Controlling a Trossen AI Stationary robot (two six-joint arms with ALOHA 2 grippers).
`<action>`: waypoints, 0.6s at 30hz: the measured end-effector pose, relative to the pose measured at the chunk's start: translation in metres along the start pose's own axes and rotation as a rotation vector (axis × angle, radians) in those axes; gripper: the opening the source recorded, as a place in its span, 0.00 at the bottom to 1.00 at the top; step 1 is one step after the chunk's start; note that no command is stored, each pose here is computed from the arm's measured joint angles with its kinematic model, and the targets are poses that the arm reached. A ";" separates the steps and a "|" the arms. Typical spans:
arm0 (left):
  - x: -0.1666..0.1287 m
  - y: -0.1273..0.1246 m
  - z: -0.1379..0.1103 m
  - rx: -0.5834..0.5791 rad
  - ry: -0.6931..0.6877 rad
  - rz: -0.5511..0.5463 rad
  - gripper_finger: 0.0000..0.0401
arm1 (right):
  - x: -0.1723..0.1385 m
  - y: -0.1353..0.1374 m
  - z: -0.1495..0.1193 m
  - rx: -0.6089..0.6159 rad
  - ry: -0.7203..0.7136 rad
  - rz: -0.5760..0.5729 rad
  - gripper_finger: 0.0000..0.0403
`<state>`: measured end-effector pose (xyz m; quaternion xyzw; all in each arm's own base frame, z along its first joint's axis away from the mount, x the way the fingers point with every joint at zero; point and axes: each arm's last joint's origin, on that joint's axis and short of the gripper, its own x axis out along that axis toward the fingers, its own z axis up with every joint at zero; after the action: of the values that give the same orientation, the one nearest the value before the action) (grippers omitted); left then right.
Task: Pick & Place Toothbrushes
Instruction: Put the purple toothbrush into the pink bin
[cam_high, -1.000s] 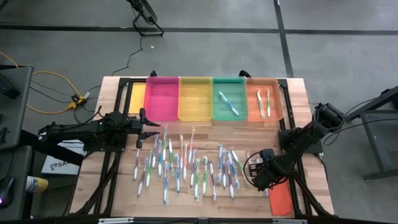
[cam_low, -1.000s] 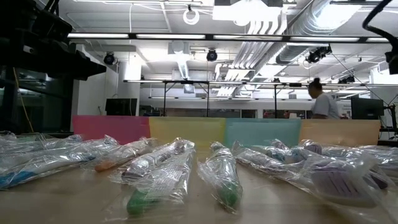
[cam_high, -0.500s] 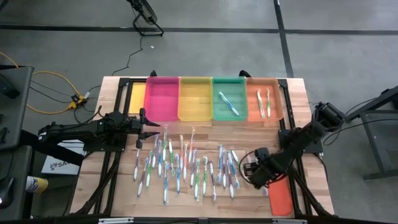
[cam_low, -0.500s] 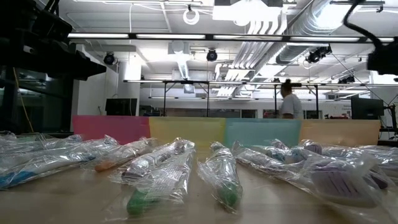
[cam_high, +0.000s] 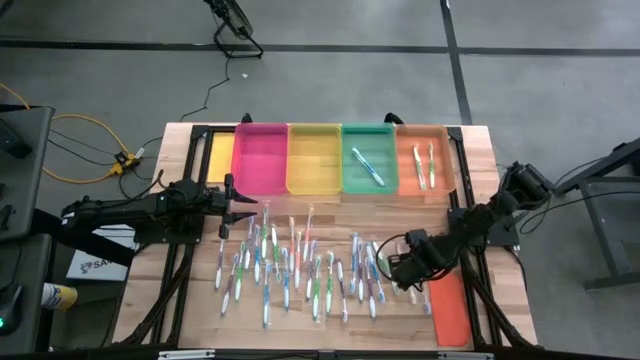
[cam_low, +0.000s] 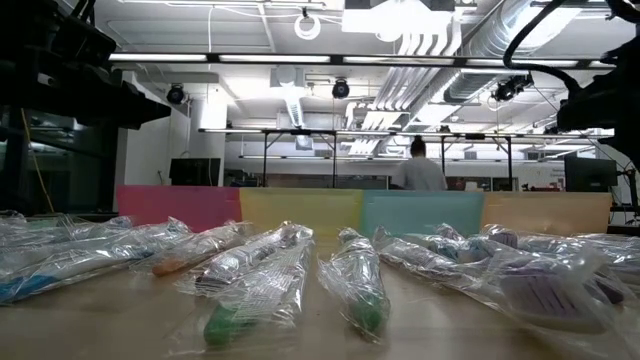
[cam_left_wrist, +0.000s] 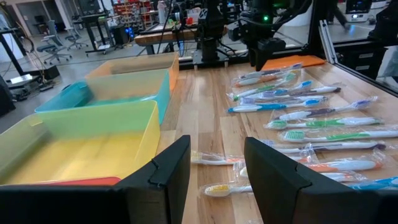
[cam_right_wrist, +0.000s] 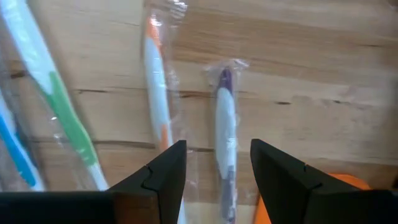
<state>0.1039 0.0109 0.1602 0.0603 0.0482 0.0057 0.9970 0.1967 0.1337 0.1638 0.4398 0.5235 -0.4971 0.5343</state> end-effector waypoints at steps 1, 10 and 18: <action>0.000 0.000 0.000 0.000 0.000 0.000 0.37 | 0.001 0.000 0.000 0.004 0.007 -0.001 0.43; 0.000 0.000 0.000 0.000 0.000 0.000 0.37 | 0.018 -0.007 -0.004 0.029 0.030 0.016 0.43; 0.000 0.000 0.000 0.000 0.000 0.000 0.37 | 0.028 -0.013 -0.002 0.024 0.050 -0.014 0.37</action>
<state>0.1039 0.0108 0.1602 0.0604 0.0482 0.0056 0.9970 0.1821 0.1318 0.1367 0.4547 0.5336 -0.4962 0.5121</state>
